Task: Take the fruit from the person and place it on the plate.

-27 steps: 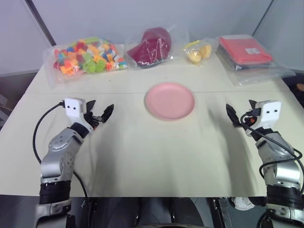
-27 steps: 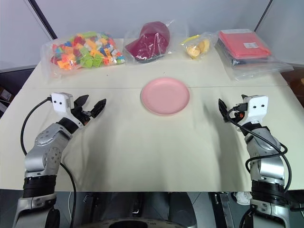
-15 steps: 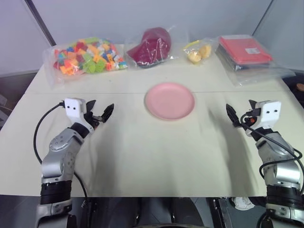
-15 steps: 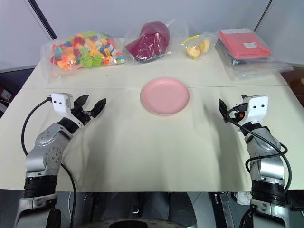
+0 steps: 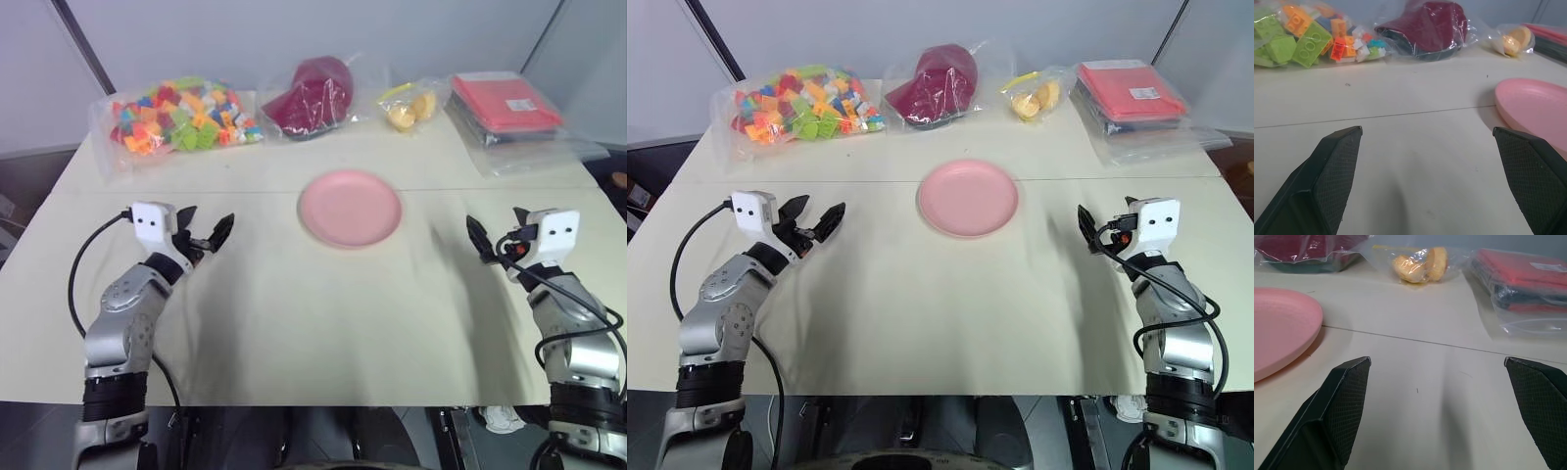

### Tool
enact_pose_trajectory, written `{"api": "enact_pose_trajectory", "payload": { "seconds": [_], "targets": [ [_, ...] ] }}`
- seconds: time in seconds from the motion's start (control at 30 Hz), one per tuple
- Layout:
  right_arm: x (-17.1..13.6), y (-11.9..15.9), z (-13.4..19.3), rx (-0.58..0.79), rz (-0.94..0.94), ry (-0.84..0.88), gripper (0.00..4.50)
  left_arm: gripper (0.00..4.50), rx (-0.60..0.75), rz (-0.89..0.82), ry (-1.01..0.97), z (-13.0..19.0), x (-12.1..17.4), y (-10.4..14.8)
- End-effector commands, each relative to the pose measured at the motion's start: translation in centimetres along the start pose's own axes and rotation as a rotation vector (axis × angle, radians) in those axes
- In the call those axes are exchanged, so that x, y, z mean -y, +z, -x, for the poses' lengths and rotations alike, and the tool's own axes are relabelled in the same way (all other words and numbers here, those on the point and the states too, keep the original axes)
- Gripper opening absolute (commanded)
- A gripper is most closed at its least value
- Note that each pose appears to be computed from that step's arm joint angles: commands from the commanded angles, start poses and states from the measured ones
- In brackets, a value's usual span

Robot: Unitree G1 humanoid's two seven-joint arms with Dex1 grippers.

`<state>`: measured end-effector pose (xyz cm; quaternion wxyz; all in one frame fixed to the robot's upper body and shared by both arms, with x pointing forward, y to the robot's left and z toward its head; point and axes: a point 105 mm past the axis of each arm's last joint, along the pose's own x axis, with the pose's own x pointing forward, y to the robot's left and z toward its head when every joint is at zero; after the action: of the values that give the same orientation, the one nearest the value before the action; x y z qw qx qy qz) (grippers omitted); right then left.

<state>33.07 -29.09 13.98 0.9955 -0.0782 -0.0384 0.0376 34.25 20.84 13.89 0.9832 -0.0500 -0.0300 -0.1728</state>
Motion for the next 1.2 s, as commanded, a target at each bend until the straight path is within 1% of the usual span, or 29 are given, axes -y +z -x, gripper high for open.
{"api": "enact_pose_trajectory", "payload": {
  "seconds": [0.03,1.2],
  "targets": [
    [0.26,1.43,0.20,0.056,0.019,-0.012,4.50,4.46,0.052,-0.039,0.005,0.05,-0.24,1.54],
    [0.03,1.22,0.36,0.050,0.020,-0.010,4.50,4.46,0.041,-0.044,0.008,0.20,-0.38,1.23]
  ]
}}
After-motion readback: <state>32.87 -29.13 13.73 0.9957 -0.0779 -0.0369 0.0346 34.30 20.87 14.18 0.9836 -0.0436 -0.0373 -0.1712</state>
